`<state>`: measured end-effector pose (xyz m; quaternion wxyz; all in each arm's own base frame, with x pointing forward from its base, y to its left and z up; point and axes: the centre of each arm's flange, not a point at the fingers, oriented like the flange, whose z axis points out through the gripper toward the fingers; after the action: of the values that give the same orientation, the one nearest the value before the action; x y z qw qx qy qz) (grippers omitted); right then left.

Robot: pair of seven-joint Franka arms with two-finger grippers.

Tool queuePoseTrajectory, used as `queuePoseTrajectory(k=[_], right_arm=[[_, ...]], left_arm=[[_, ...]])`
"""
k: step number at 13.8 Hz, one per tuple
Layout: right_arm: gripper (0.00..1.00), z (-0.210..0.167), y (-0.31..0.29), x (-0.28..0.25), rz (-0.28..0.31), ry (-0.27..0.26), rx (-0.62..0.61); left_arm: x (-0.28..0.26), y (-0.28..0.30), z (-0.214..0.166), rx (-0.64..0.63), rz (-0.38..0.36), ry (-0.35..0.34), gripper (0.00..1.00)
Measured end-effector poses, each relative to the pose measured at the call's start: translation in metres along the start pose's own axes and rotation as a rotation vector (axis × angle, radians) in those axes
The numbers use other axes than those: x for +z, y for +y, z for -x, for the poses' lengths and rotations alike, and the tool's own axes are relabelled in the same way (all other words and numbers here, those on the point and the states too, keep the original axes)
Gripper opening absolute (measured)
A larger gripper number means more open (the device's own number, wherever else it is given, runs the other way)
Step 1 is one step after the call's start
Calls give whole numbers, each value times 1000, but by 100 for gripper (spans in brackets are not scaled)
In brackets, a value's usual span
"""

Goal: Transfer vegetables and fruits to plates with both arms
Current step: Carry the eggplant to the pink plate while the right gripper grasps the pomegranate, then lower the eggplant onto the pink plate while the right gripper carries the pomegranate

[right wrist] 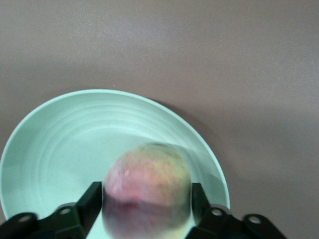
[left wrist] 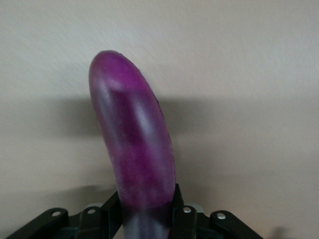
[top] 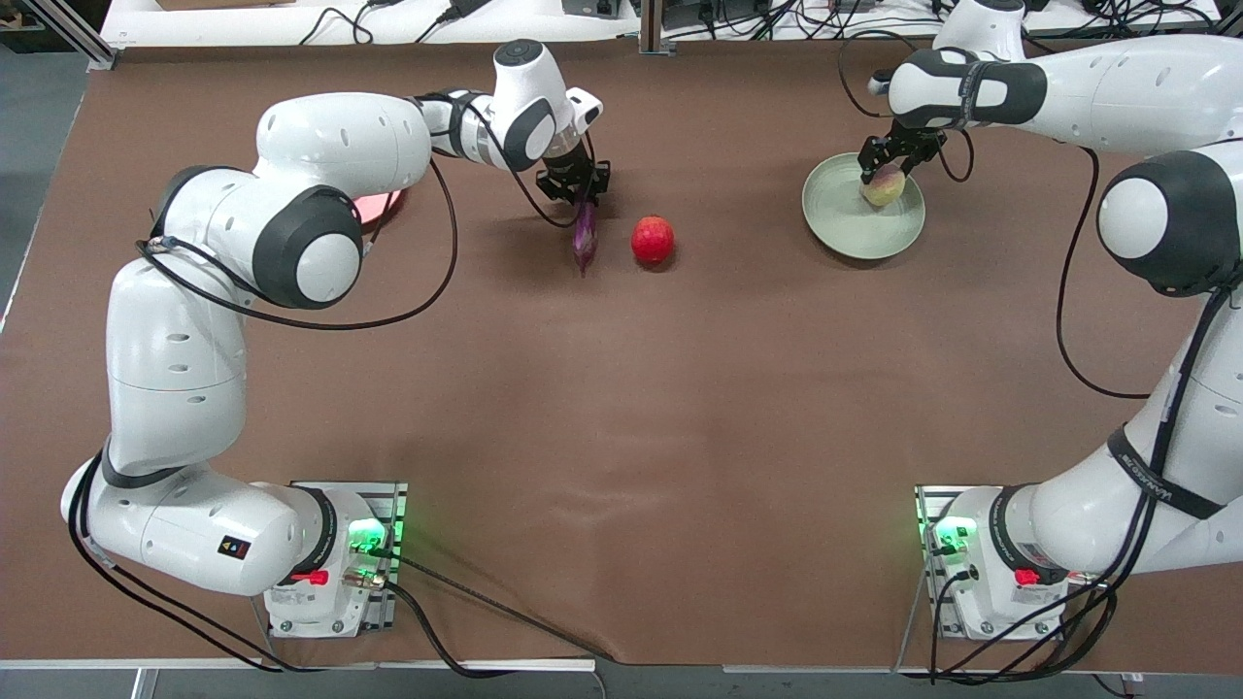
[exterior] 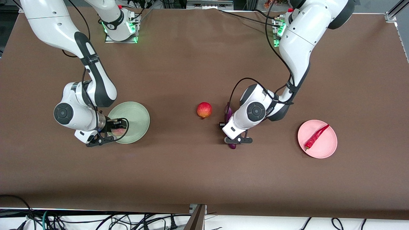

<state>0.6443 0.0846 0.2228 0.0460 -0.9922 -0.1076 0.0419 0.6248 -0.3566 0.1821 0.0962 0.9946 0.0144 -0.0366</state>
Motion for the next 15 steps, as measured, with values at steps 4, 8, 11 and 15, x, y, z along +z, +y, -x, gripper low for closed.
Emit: queuePoseTrajectory(k=[4, 8, 11, 15], right_arm=[[100, -11, -35, -21, -21, 12, 102], [100, -23, -150, -73, -38, -8, 305], [100, -9, -259, -73, -37, -5, 466], [100, 17, -392, -24, -86, 57, 595]], left_arm=[[-98, -60, -31, -35, -72, -33, 35], [-160, -183, -51, 19, -118, -132, 35], [-166, -279, -61, 111, -158, -160, 35], [-151, -355, -55, 124, -177, -214, 35]])
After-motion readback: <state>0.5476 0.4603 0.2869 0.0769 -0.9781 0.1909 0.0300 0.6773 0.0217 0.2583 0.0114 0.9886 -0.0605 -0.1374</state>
